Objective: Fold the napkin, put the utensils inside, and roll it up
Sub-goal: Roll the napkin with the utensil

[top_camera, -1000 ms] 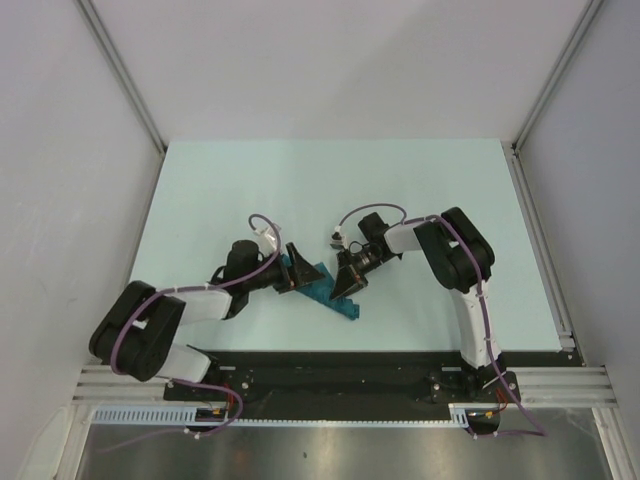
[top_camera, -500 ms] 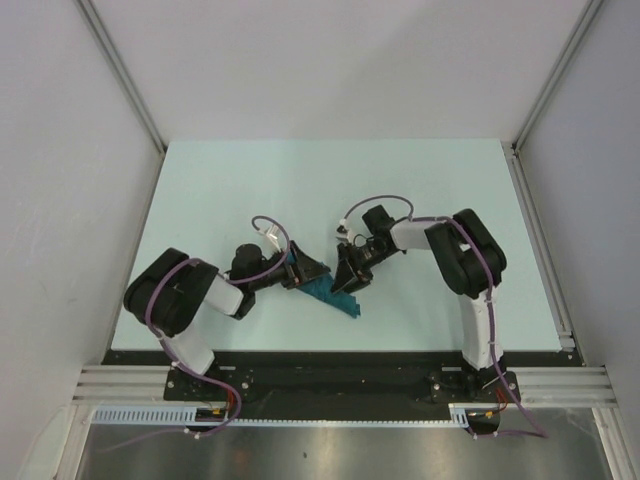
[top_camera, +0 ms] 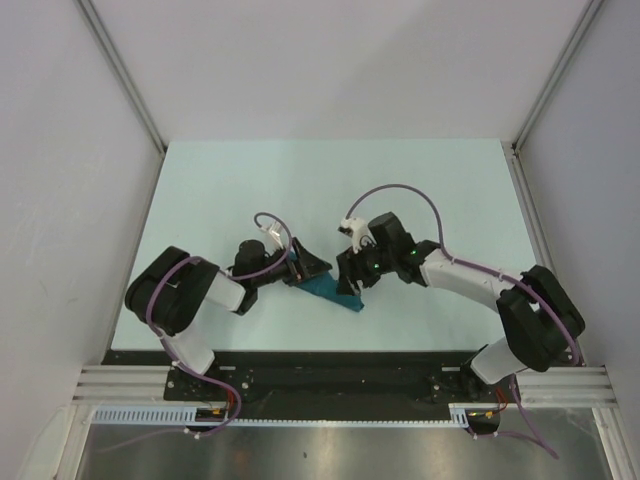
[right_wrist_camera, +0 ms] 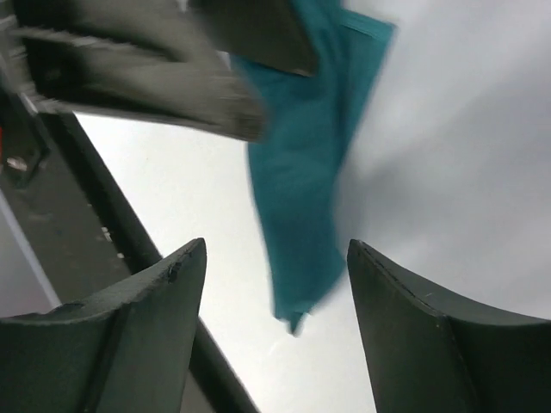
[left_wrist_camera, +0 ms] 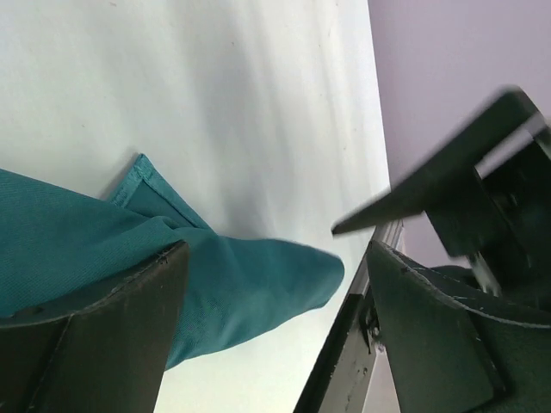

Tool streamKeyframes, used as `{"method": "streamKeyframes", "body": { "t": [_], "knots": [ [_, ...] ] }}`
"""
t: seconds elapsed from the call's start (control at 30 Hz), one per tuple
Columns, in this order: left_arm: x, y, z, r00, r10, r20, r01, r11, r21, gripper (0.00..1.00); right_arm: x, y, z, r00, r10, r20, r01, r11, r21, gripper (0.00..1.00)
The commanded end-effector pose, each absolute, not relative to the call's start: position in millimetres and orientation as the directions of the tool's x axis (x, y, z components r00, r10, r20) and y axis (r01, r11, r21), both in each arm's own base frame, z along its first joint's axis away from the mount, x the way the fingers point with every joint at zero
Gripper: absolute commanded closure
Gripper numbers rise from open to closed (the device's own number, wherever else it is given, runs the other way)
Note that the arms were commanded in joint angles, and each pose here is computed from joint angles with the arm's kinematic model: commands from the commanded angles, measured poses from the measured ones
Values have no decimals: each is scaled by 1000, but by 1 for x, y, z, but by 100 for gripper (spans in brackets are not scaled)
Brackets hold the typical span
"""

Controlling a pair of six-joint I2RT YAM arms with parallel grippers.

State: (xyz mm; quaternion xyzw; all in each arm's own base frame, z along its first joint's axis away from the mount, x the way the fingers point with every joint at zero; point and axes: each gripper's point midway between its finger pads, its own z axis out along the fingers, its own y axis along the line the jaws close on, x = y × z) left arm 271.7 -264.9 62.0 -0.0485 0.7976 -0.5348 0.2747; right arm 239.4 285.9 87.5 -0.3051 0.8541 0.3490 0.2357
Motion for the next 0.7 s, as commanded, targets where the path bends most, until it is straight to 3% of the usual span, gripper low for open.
{"method": "streamKeyframes", "body": {
  "t": [0.0,0.2,0.4,0.67],
  "knots": [
    [251,-249,7,-897,-317,-307,80,567,-820,8,261,291,85,-529,-412,-742,-753,632,185,29],
    [251,-249,7,-899,-308,-310,85,572,-816,8,252,309,67,-367,-548,-752,-827,563,-7,28],
    [254,-250,9,-898,-305,-318,92,575,-813,9,249,324,53,-300,-586,-753,-856,513,-58,28],
    [273,-259,26,-886,-297,-355,138,561,-816,8,247,314,19,-384,-654,-651,-842,538,-44,31]
  ]
}}
